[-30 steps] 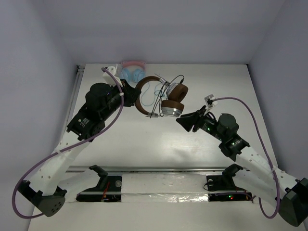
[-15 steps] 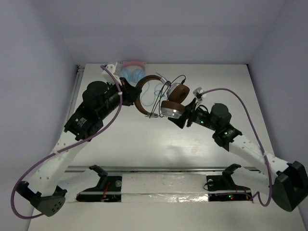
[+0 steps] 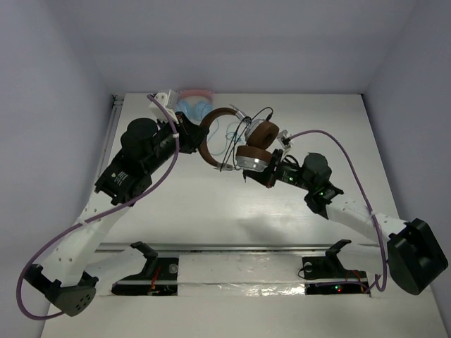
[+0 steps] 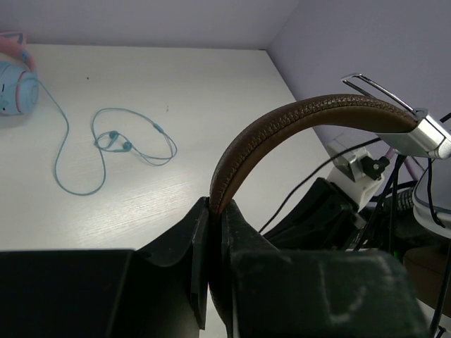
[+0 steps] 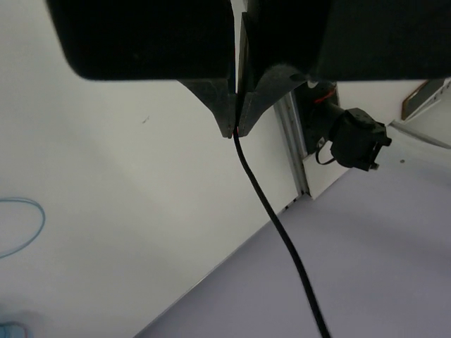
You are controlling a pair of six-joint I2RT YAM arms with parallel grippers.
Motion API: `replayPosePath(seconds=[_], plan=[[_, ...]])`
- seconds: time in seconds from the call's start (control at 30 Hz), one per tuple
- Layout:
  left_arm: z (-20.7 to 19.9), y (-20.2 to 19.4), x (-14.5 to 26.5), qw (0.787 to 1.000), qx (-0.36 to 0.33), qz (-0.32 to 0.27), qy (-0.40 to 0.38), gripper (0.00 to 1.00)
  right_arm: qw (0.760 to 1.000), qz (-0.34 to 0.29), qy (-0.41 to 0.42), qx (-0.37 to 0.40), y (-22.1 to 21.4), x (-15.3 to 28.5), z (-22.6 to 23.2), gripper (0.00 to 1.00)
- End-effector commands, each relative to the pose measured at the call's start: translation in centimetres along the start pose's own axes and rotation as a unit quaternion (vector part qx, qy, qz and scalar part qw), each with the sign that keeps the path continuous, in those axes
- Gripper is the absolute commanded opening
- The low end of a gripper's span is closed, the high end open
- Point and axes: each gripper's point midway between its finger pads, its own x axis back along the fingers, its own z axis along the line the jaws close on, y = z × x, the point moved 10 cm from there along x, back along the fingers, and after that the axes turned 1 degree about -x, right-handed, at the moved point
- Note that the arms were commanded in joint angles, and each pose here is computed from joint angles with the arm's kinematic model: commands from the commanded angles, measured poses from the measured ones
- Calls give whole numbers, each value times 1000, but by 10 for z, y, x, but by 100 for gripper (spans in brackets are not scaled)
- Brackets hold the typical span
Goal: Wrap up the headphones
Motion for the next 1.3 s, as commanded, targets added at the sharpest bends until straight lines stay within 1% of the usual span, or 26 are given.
replayPosePath(seconds=[0.0,0.03,0.13,0.27,0.4,0.6,0.63,0.7,0.77,0.9,1.03,1.13,1.27], plan=[[-13,21,-6,997,27,-68,-39,0,998,-44,39,-3,8,1,12,2],[-11,18,-9,997,29,-66,-36,0,998,-42,38,-12,4,4,12,0],[-7,13,-21,997,38,-68,-29,0,998,-39,40,-28,-2,6,14,0],[-2,11,-35,995,55,-84,-8,0,997,-35,54,-49,-11,10,25,0],[8,10,-51,990,73,-119,35,0,994,-34,63,-82,-16,11,36,0],[26,-5,-67,982,86,-145,88,0,986,-53,90,-133,-14,14,46,0],[30,-10,-70,981,86,-144,97,0,983,-49,97,-149,-16,13,48,0],[35,-14,-76,978,88,-150,112,0,980,-59,115,-152,-14,13,51,0],[40,-25,-82,977,87,-147,128,0,976,-55,123,-173,-18,11,52,0],[52,-45,-93,974,85,-147,150,0,968,-79,147,-188,-15,9,56,0],[59,-72,-98,973,77,-133,175,0,963,-103,146,-200,-8,4,55,0],[65,-85,-99,969,71,-136,195,0,959,-127,146,-209,-3,1,54,0],[57,-103,-98,968,59,-135,204,0,951,-160,134,-229,3,-7,49,0]])
